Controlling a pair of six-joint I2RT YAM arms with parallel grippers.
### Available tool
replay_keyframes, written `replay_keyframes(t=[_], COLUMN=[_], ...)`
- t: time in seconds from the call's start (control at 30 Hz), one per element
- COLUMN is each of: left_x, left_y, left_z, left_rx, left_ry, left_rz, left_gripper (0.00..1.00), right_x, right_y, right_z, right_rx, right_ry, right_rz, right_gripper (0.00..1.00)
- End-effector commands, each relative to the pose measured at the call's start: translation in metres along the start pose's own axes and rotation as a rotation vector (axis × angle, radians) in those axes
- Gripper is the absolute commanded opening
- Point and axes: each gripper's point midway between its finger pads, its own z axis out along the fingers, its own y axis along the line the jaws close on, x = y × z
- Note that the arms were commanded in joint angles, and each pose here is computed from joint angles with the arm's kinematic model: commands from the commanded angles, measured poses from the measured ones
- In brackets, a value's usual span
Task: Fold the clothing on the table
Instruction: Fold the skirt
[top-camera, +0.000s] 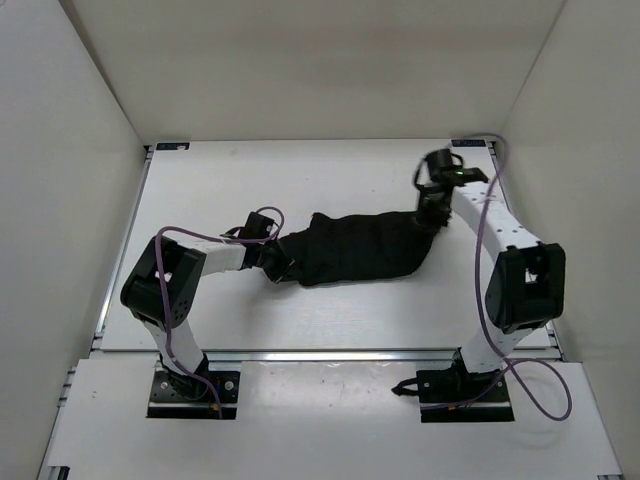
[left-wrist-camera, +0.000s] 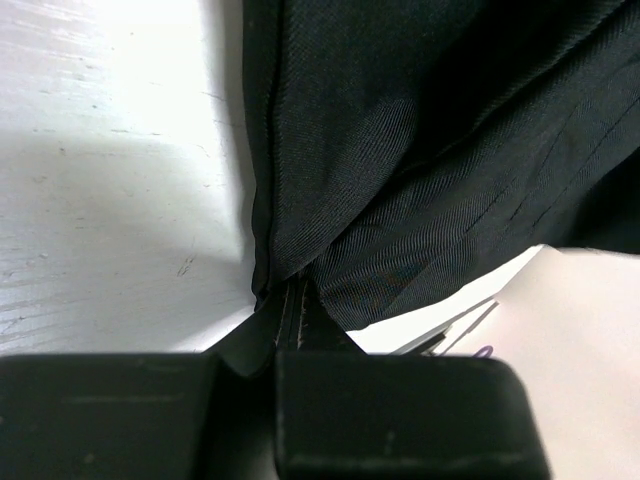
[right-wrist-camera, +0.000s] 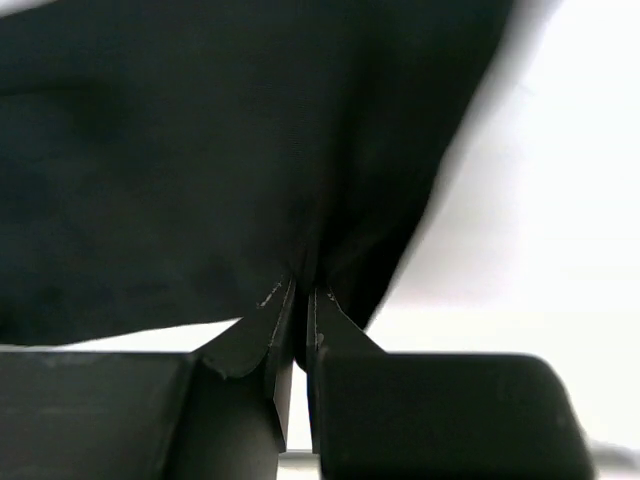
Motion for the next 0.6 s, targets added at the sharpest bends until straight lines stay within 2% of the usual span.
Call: replay_keyframes(t=[0.0, 0.03, 0.13, 0.23, 0.57], left_x=[-0.01, -0.01, -0.009, -0.005, -0.003], left_y=[-0.003, -0.003, -0.005, -0.002, 0.013], left_z=[0.001, 0.001, 0.002, 0.002, -0.003], left_rx=[-0.001, 0.001, 0.013, 0.014, -0.005], left_ry=[-0.052, -0.049, -0.038, -0.014, 0.004], left_rz=[-0.016, -0.027, -0.019, -0.009, -0.011], left_gripper=[0.0, 0.0, 0.0, 0.0, 0.01], right_x=[-0.007, -0.01, 0.021, 0.049, 0.113], right_y=[0.097, 0.119, 0.204, 0.246, 0.295], right_z=[-0.05, -0.055, -0.061, -0.048, -0.005], right_rx=[-0.145, -0.194, -0.356, -0.456, -0.5], right_ry=[-0.146, -0.173, -0.185, -0.145, -0.006], right_rz=[-0.165, -0.183, -0.287, -0.34, -0.482], right_gripper=[0.0, 0.0, 0.0, 0.0, 0.0])
